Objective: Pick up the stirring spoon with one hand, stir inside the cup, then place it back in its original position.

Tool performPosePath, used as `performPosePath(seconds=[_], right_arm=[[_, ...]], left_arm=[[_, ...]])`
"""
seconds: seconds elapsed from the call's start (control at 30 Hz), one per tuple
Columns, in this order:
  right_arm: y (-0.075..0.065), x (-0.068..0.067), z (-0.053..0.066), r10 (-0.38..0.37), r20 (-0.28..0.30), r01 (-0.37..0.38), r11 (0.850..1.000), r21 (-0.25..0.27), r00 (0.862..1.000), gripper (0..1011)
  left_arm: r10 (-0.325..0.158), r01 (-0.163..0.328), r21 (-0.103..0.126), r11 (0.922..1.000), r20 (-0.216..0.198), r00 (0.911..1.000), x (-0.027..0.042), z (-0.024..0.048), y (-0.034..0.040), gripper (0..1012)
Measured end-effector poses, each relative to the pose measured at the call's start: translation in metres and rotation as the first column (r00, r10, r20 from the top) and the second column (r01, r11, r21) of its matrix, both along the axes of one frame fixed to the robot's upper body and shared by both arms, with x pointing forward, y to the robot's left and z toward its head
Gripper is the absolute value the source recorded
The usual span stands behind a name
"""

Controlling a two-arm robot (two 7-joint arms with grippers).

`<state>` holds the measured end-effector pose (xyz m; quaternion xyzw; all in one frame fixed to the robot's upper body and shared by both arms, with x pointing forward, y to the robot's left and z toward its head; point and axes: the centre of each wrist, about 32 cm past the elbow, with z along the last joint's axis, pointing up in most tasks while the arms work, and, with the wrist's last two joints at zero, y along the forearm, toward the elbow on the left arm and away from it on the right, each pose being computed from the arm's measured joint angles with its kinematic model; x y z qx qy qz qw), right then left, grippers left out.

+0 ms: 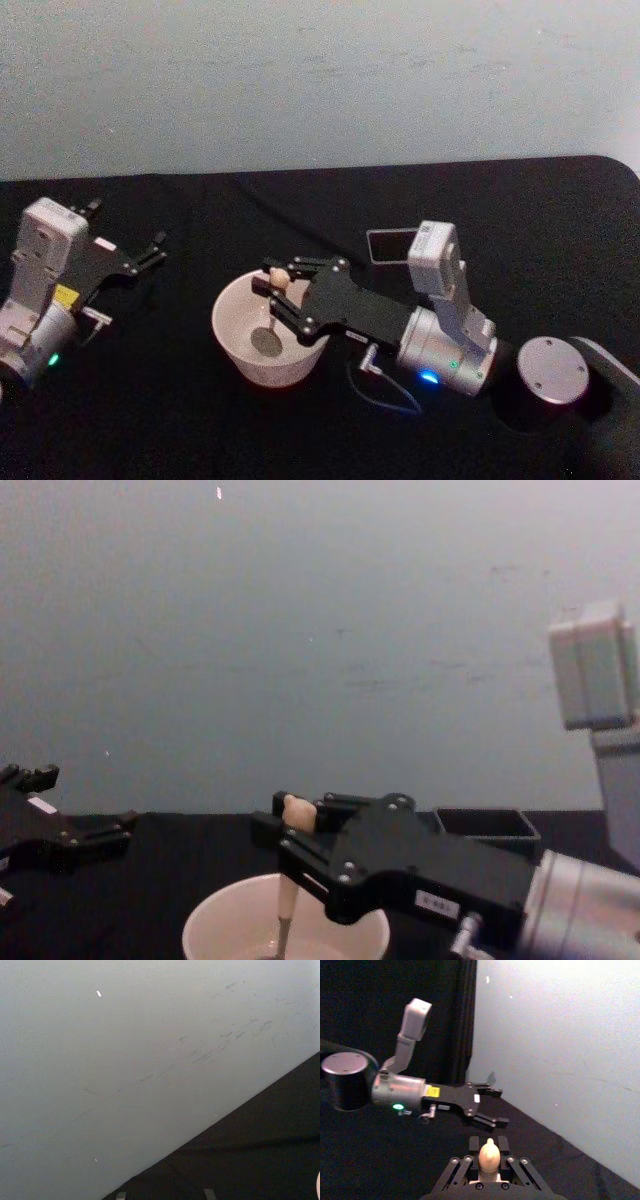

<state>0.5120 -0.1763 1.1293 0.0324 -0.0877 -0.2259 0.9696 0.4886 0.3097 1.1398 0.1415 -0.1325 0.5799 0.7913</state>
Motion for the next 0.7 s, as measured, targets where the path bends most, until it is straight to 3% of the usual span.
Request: performPosePath(seconds=[0.27,0.7], right_arm=[[0.003,0.014,0.0,-0.056,0.021,0.056,0.998,0.002,0.998,213],[-0.006,0.019,0.001,-0.094,0.022,0.094,0.996,0.001,0.995,213]], left_arm=[[0.0,0.0,0.0,1.0,0.0,1.0,0.0,0.0,0.0,1001],[0.0,0.0,0.0,1.0,0.0,1.0,0.0,0.0,0.0,1001]])
